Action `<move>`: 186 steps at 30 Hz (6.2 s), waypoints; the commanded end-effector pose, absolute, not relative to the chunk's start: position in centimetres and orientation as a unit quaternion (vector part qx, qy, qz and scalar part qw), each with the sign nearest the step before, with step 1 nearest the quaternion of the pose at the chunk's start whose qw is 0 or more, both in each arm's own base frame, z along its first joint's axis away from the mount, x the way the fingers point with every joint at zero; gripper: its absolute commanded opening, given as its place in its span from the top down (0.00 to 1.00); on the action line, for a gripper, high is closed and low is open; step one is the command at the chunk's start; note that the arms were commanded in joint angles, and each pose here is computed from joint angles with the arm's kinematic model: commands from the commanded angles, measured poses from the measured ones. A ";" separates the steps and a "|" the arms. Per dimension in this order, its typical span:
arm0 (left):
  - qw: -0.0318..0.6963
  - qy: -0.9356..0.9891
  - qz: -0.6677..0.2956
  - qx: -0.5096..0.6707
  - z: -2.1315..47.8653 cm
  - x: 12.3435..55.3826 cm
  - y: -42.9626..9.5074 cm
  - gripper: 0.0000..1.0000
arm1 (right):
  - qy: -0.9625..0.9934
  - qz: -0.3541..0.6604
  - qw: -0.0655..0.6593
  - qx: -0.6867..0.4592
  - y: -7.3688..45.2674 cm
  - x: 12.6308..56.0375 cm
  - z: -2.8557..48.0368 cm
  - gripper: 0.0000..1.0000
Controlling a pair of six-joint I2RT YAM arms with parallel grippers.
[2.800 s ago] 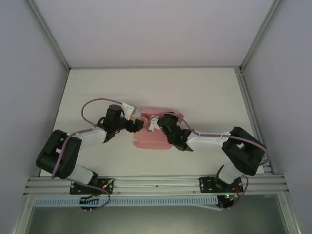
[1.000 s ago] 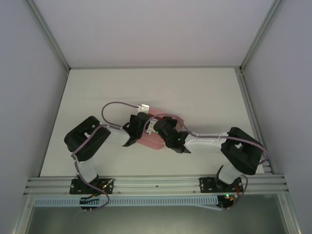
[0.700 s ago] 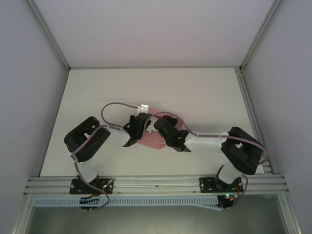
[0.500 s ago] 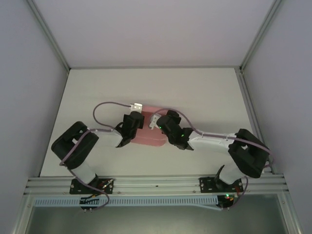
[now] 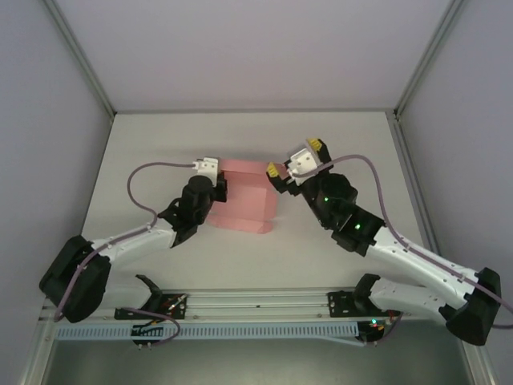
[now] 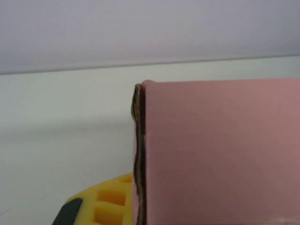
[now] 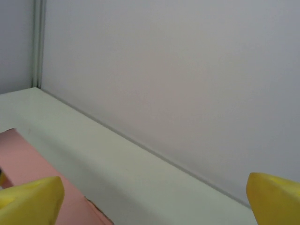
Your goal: Assemble paper box
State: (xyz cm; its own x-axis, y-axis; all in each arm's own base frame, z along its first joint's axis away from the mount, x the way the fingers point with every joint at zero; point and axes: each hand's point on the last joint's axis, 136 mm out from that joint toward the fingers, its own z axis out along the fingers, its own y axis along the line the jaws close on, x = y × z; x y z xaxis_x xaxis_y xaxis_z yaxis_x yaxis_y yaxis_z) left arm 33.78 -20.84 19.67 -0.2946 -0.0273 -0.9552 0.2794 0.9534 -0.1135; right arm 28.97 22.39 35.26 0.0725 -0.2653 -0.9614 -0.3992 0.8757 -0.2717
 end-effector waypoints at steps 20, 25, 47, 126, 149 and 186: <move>0.496 0.804 -0.316 0.086 20.4 33.0 -24.7 1.00 | 0.655 0.113 0.686 -0.296 26.3 31.8 27.2 0.00; 0.478 0.803 -0.340 0.105 21.0 32.3 -25.6 1.00 | 0.635 0.053 0.699 -0.323 26.2 32.6 26.9 0.00; 0.451 0.821 -0.344 0.061 20.0 33.9 -23.2 1.00 | 0.716 0.101 0.659 -0.205 21.1 28.5 28.9 0.00; 0.443 0.844 -0.290 0.092 16.6 34.5 -20.6 1.00 | 0.811 0.198 0.547 -0.065 14.4 32.9 27.6 0.00; 0.432 0.842 -0.309 0.091 16.5 34.4 -21.3 1.00 | 0.827 0.304 0.393 -0.263 29.7 33.2 19.2 0.00; 0.433 0.850 -0.285 0.089 16.2 34.0 -20.3 1.00 | 0.777 0.286 0.392 -0.400 31.7 30.8 23.0 0.35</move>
State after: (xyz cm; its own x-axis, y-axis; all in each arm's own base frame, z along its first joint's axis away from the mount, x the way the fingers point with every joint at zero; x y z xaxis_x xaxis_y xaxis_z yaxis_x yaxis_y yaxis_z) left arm 34.19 -19.66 15.58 -0.6184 -0.1041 -0.7789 0.3661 0.8389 -0.4027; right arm 30.13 30.97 22.25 -0.3987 -0.3895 -0.8302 -0.8458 0.5062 0.1687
